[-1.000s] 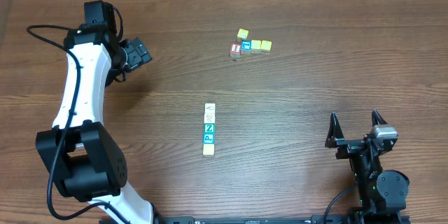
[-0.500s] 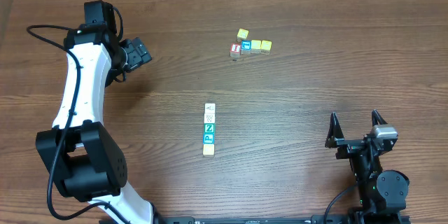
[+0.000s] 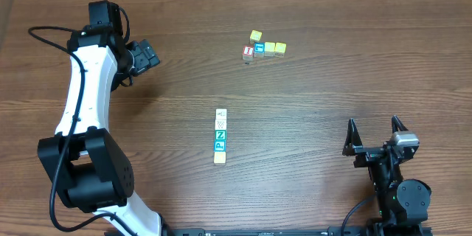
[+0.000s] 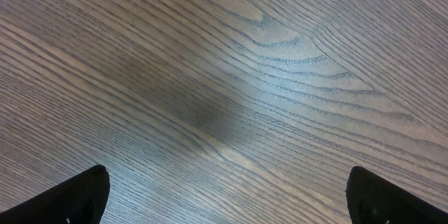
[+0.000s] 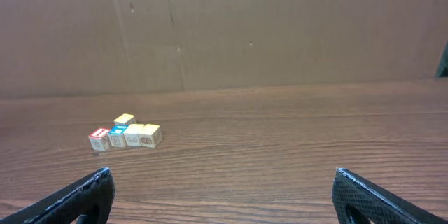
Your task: Flip 5 blocks
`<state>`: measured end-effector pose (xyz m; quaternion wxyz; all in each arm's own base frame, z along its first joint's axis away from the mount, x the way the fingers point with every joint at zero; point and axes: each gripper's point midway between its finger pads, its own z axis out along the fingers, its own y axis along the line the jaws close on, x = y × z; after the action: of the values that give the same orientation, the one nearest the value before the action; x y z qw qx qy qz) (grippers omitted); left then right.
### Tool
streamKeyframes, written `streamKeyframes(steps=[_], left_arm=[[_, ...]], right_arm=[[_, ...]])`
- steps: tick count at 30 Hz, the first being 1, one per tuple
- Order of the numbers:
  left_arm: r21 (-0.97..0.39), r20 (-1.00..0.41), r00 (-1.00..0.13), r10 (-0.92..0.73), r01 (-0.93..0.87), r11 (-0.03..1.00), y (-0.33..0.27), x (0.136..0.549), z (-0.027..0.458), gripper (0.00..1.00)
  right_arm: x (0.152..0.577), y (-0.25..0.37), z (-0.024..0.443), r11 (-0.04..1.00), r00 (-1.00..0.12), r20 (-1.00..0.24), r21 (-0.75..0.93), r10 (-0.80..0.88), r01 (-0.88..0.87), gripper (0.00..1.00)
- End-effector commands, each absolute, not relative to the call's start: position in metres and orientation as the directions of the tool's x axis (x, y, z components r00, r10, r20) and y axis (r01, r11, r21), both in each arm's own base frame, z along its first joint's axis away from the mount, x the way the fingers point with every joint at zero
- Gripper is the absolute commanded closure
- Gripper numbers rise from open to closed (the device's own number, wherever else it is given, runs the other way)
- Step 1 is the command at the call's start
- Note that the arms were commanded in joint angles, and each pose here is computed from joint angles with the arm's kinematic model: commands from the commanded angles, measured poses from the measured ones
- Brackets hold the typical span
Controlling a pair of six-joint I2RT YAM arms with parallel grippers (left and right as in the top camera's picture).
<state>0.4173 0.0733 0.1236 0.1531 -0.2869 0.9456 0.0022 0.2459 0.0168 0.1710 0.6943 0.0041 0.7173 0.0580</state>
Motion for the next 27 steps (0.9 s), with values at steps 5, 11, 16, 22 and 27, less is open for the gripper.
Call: streamKeyframes(steps=[5, 11, 16, 22, 27], left_arm=[[-0.070, -0.291, -0.788, -0.543, -0.548, 0.833, 0.0766, 0.4187, 0.1203, 0.00], [-0.070, -0.290, -0.788, -0.543, -0.549, 0.833, 0.0766, 0.4187, 0.1197, 0.00], [-0.070, -0.290, -0.788, -0.543, -0.549, 0.833, 0.0766, 0.4187, 0.1197, 0.00], [-0.070, -0.291, -0.788, -0.542, -0.547, 0.834, 0.0761, 0.4188, 0.1202, 0.00], [-0.073, -0.298, -0.786, -0.542, -0.547, 0.834, 0.0761, 0.4187, 0.1235, 0.00]], right_arm=[[0.2460, 0.0149, 0.1695, 0.995, -0.030, -0.996, 0.081, 0.079, -0.066, 0.00], [0.2460, 0.0149, 0.1695, 0.995, -0.030, -0.996, 0.081, 0.079, -0.066, 0.00], [0.2460, 0.0149, 0.1695, 0.995, -0.030, -0.996, 0.081, 0.079, -0.066, 0.00], [0.2460, 0.0149, 0.1695, 0.995, -0.030, -0.996, 0.081, 0.079, -0.066, 0.00], [0.2460, 0.0149, 0.1695, 0.995, -0.030, -0.996, 0.081, 0.079, -0.066, 0.00]])
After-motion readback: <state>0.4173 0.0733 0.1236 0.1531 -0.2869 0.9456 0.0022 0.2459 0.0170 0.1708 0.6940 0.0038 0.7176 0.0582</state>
